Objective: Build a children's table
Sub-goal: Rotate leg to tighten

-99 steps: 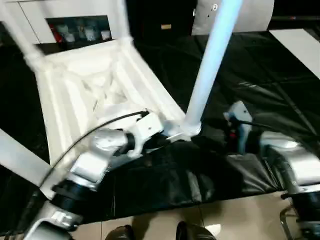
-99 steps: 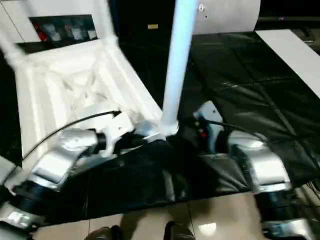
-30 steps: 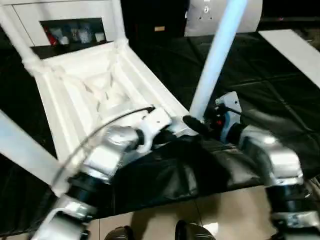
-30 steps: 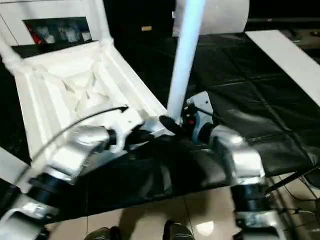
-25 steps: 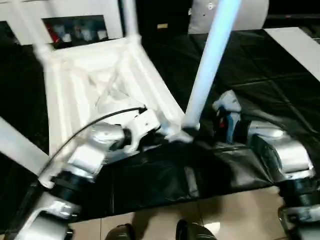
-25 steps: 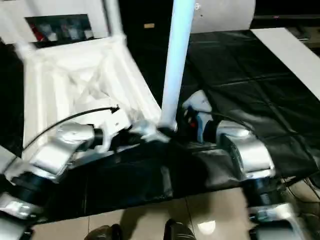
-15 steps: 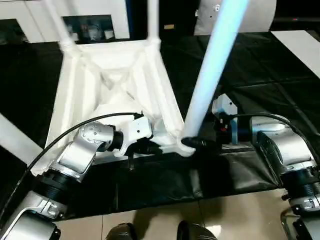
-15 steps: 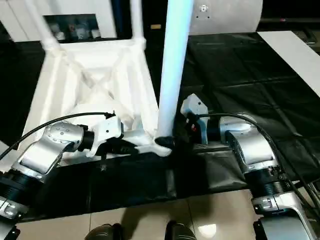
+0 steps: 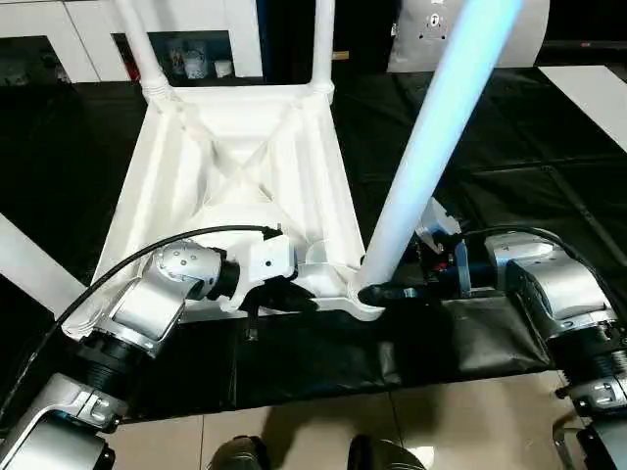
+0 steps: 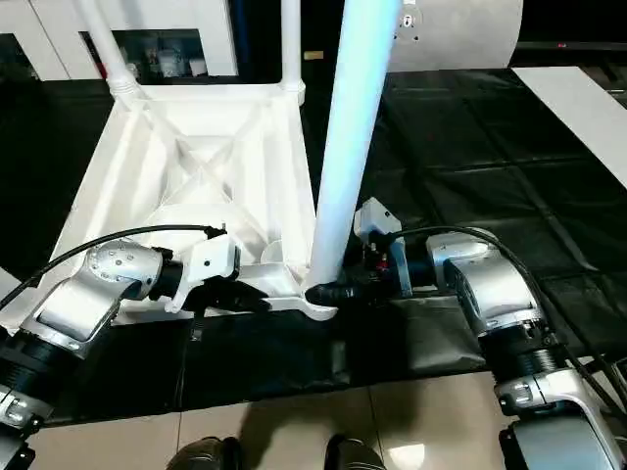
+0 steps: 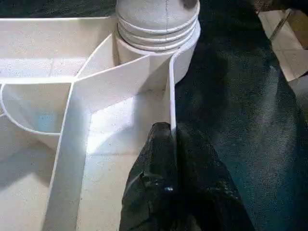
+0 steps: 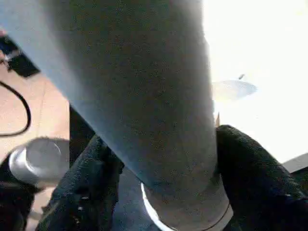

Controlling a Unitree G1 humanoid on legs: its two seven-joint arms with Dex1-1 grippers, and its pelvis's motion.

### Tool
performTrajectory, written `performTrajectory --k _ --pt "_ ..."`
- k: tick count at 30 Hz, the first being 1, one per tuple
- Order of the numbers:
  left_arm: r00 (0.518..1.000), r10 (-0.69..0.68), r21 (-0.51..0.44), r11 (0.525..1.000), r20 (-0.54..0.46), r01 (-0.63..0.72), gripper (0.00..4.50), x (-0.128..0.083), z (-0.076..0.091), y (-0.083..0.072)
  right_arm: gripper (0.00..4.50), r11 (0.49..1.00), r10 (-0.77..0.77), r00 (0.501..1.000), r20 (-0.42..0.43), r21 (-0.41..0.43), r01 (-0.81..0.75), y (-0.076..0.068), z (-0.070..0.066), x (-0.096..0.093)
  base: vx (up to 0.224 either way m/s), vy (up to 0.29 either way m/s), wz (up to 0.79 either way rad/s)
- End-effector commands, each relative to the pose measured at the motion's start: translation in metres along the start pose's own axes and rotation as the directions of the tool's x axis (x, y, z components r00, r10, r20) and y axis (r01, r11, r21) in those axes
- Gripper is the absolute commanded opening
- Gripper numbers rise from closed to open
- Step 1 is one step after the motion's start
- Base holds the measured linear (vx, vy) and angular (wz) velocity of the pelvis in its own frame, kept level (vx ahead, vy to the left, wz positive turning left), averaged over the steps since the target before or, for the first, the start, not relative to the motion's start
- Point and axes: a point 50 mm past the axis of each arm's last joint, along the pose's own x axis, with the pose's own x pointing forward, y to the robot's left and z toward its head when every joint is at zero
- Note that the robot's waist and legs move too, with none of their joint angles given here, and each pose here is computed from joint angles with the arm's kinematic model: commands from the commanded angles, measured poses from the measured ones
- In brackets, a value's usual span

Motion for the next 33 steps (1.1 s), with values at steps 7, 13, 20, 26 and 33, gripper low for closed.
performTrajectory --k 7,13,20,26,33 --pt "0.996 0.094 -0.09 0.992 0.002 -0.093 0.0 0.006 0.004 0.005 2.27 0.994 -0.036 0.998 0.041 0.104 0.032 0.011 -0.007 0.02 0.0 0.0 0.0" --pt "0.97 0.244 -0.184 0.954 0.021 -0.236 0.0 0.026 0.012 0.012 2.17 0.94 -0.268 0.962 0.057 0.236 0.248 0.008 -0.009 0.049 0.0 0.0 0.0" --pt "0.907 0.421 -0.321 0.861 0.018 -0.394 0.0 0.057 0.033 0.02 2.13 0.682 -0.678 0.735 0.016 0.384 0.622 -0.011 -0.005 0.088 -0.007 0.001 -0.01" --pt "0.898 0.44 -0.242 0.874 0.02 -0.422 0.0 0.062 0.039 0.024 2.83 0.754 -0.63 0.767 0.119 0.326 0.57 -0.005 0.012 0.107 0.0 0.0 0.0" --pt "0.928 0.371 -0.172 0.917 0.037 -0.36 0.0 0.045 0.029 0.022 3.45 0.768 -0.637 0.753 0.166 0.217 0.602 -0.008 0.006 0.073 0.0 0.0 0.0"
